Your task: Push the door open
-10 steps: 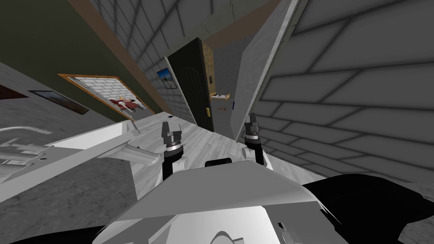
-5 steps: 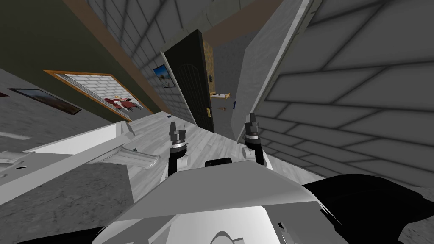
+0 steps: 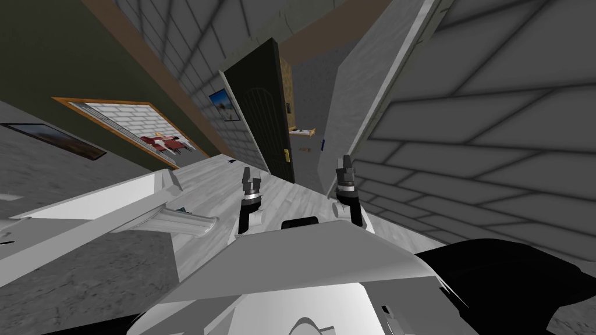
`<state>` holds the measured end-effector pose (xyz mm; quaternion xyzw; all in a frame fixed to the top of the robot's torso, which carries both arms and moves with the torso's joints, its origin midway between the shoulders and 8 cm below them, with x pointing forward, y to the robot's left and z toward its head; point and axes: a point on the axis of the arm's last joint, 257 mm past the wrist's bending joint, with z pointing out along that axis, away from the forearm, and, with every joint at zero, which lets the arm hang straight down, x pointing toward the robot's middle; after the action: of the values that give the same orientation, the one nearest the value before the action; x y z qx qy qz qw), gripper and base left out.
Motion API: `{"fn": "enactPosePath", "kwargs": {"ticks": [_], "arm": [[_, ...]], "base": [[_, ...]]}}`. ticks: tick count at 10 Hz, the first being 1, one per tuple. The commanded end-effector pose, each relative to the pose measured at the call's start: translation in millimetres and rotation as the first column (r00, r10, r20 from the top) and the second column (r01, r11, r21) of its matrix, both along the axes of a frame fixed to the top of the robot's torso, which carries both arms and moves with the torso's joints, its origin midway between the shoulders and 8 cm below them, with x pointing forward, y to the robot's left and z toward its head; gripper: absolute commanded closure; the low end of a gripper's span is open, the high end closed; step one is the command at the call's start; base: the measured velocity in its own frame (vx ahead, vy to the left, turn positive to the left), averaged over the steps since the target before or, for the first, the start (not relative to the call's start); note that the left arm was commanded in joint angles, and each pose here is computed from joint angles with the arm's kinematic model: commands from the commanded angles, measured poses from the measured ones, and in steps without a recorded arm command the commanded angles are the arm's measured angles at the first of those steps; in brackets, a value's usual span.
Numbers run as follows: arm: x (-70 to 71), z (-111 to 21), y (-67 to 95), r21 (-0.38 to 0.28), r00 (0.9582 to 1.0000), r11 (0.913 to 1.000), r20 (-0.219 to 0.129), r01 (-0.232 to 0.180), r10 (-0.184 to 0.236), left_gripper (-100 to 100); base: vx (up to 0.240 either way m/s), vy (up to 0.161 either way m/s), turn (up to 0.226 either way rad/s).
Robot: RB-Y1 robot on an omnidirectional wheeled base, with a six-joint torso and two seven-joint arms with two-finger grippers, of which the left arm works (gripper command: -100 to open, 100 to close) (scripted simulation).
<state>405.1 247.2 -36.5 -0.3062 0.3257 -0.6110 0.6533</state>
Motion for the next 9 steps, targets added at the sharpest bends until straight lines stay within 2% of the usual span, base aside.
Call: {"fn": "enactPosePath", "kwargs": {"ticks": [1, 4, 7, 8, 9], "arm": [[9.3, -11.1, -6.6, -0.005, 0.9996, 0.9998, -0.021, 0.02, -0.02, -100], [27.3, -30.3, -18.9, -0.012, 0.9966, 0.9984, -0.06, 0.056, -0.057, -100], [45.1, -48.7, -33.1, -0.019, 0.9906, 0.9954, -0.099, 0.094, -0.095, -100], [45.5, -50.5, -33.0, -0.019, 0.9902, 0.9954, -0.102, 0.093, -0.095, -100], [51.5, -57.2, -37.9, -0.022, 0.9874, 0.9941, -0.116, 0.106, -0.108, -100]], "base": [[0.097, 0.056, -0.028], [0.097, 0.065, -0.021], [0.106, 0.056, -0.024], [0.062, 0.046, -0.009], [0.04, 0.031, -0.013]]}}
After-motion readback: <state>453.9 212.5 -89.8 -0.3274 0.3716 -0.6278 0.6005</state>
